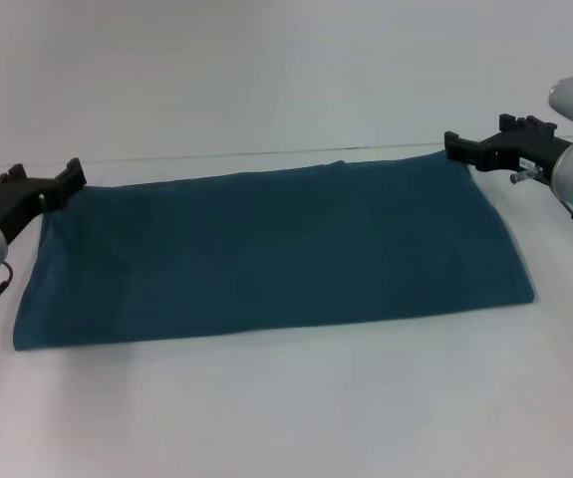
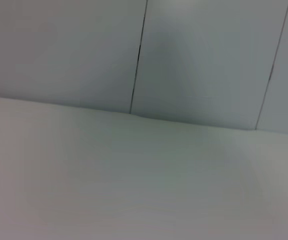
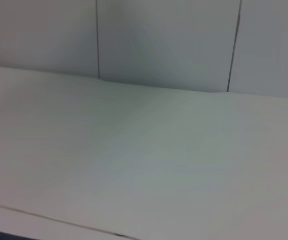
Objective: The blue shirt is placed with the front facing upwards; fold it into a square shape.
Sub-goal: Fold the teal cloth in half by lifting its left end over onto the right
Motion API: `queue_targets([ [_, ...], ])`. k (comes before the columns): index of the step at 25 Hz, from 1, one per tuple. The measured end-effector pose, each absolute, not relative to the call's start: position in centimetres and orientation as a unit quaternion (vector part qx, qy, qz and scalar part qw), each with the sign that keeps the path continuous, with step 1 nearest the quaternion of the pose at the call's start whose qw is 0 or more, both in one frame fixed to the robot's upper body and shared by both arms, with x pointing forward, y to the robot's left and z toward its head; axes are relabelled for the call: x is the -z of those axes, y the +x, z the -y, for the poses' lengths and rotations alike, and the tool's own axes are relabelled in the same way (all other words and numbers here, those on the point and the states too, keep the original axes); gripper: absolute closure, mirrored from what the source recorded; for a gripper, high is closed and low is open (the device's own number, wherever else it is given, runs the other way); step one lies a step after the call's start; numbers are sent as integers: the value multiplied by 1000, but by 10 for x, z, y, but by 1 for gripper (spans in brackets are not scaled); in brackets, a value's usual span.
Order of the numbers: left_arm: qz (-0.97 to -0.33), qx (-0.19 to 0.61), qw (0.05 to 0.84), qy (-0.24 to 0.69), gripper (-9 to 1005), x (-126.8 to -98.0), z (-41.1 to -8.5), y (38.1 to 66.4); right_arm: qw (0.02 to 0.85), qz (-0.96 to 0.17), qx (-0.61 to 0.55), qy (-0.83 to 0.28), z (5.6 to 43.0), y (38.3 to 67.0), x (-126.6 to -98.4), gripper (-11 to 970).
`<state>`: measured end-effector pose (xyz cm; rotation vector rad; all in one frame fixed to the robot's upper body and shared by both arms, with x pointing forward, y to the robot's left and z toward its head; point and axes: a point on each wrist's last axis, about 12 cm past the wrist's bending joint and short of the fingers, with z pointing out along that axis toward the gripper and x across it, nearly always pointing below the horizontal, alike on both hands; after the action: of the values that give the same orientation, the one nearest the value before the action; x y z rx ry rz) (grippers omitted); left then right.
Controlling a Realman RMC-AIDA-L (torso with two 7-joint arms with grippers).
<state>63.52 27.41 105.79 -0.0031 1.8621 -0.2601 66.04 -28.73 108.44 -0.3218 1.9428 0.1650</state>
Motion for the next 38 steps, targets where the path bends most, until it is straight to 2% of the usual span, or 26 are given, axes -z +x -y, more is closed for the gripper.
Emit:
queue_targets([
  [1,-800,119,588,-6,401,-1059,-275,636,550,-821,-74,-134,289,660,-1085,118],
  [5,-804,164,572,-4,207,-1065,-278,638,546,-822,-98,-131,299,656,-1092,60],
  [11,-792,248,557,27,138,-1080,-280,628,534,-824,-149,-122,319,637,-1106,49],
  [15,-798,297,523,40,137,-1086,-285,616,513,-830,-177,-127,333,621,-1112,52],
  [21,-828,326,450,71,137,-1092,-296,601,461,-853,-208,-128,357,599,-1114,55],
  [25,-856,312,409,52,137,-1093,-308,596,438,-866,-202,-134,367,589,-1113,55],
  [31,-869,292,400,-3,137,-1091,-322,596,431,-871,-192,-138,368,583,-1107,56],
  [38,-883,270,384,-13,137,-1089,-325,598,431,-873,-188,-132,368,583,-1104,58],
])
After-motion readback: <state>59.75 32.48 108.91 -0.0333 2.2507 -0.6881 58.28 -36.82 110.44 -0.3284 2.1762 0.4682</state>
